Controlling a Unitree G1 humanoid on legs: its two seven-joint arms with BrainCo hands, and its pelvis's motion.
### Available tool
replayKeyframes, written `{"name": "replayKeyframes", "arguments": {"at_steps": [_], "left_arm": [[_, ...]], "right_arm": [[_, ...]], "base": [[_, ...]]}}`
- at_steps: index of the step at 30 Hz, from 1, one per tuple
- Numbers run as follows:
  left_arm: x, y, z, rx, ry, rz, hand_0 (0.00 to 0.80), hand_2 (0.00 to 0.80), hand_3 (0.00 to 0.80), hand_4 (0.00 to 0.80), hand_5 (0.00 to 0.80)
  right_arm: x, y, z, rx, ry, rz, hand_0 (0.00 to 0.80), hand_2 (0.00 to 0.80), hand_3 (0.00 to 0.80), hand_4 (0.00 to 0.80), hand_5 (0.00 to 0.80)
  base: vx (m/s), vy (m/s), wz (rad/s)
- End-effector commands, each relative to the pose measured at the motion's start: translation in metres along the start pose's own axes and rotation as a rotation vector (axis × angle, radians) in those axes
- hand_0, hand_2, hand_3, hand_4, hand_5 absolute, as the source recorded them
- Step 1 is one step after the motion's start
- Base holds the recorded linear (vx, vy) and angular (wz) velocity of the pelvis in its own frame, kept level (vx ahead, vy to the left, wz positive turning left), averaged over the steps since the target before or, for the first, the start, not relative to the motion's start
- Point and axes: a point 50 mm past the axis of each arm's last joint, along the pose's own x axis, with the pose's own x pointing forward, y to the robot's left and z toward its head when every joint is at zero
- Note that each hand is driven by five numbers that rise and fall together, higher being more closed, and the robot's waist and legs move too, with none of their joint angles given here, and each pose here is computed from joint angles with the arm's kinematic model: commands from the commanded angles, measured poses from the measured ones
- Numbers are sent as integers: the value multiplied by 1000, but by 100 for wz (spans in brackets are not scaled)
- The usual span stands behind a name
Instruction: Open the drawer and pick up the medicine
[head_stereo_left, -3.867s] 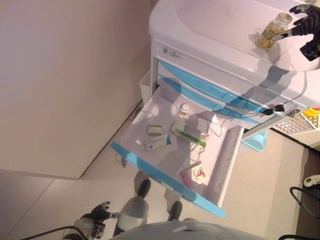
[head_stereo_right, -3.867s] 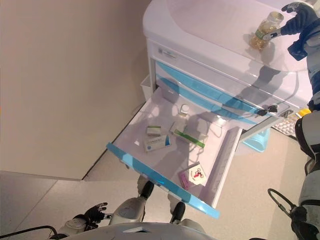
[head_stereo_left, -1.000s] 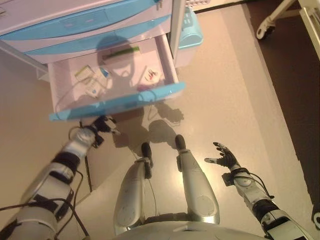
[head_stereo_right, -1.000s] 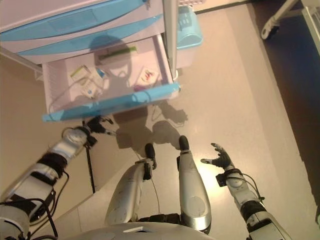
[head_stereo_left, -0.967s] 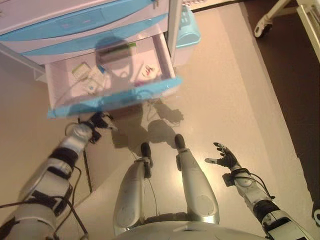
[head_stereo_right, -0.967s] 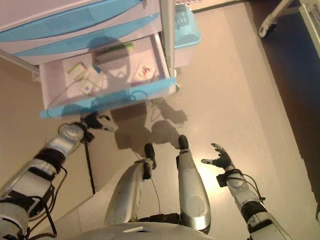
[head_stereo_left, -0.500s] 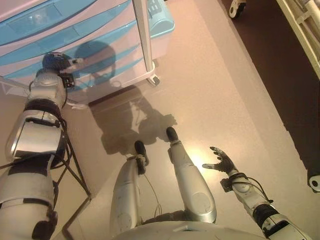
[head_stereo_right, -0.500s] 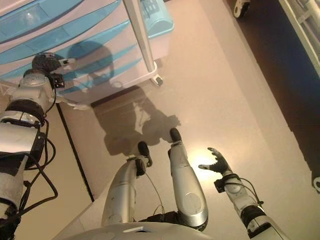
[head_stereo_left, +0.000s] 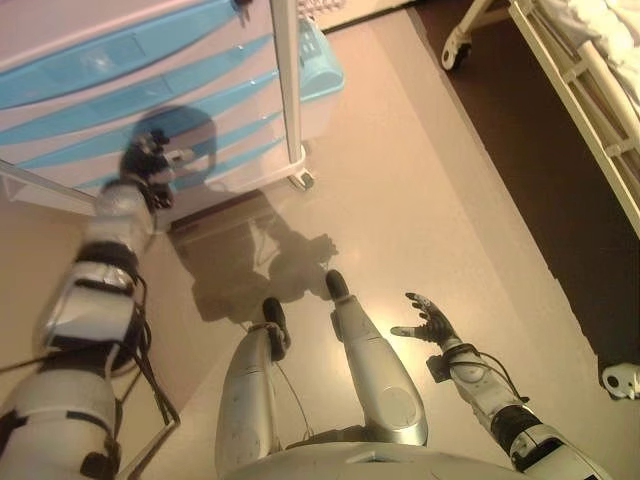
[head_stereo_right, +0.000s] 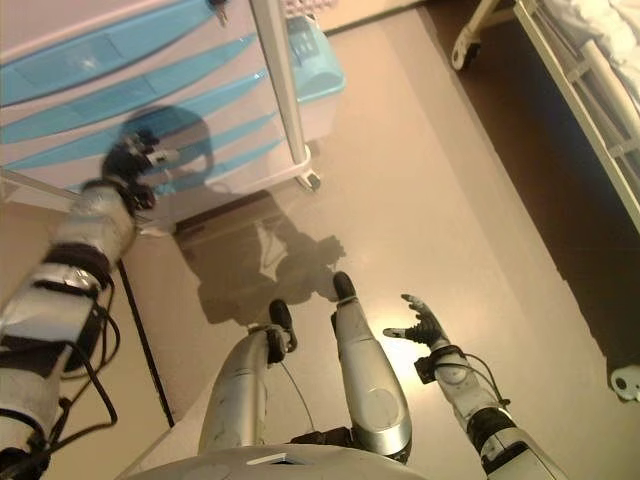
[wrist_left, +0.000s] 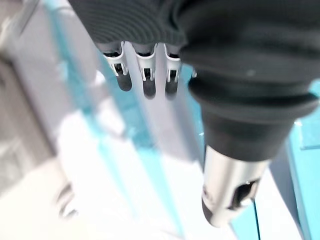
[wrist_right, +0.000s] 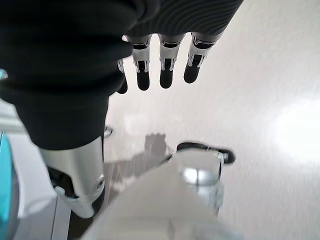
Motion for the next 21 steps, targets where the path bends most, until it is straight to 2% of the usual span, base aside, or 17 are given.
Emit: {"name": "replayKeyframes", "arguments": {"at_steps": [1, 4, 7, 9, 15, 21], "left_arm": [[-24, 9, -36, -100, -31, -9, 0, 0, 0, 0, 0], [-61, 3, -104, -98, 133, -21, 0, 0, 0, 0, 0], [-106, 8, -161, 123, 328, 1, 0, 0, 0, 0, 0], [-129, 14, -184, 155, 424, 11, 0, 0, 0, 0, 0], [-184, 9, -232, 140, 658, -71, 0, 0, 0, 0, 0], [-201, -7, -247, 142, 746, -154, 0, 0, 0, 0, 0]], "right_arm": [[-6, 2, -11, 70, 25, 12, 0, 0, 0, 0, 0], [-12, 4, -24, 71, 73, 26, 0, 0, 0, 0, 0], [-20, 2, -39, 66, 136, 35, 0, 0, 0, 0, 0], [-24, 0, -48, 68, 182, 50, 0, 0, 0, 0, 0], [-39, 14, -77, 140, 338, 125, 0, 0, 0, 0, 0], [-41, 26, -83, 146, 404, 199, 0, 0, 0, 0, 0]], "base": [[78, -108, 15], [78, -105, 36], [63, -75, 29], [44, -39, 33], [-4, -57, 26], [-79, -44, 26]]}}
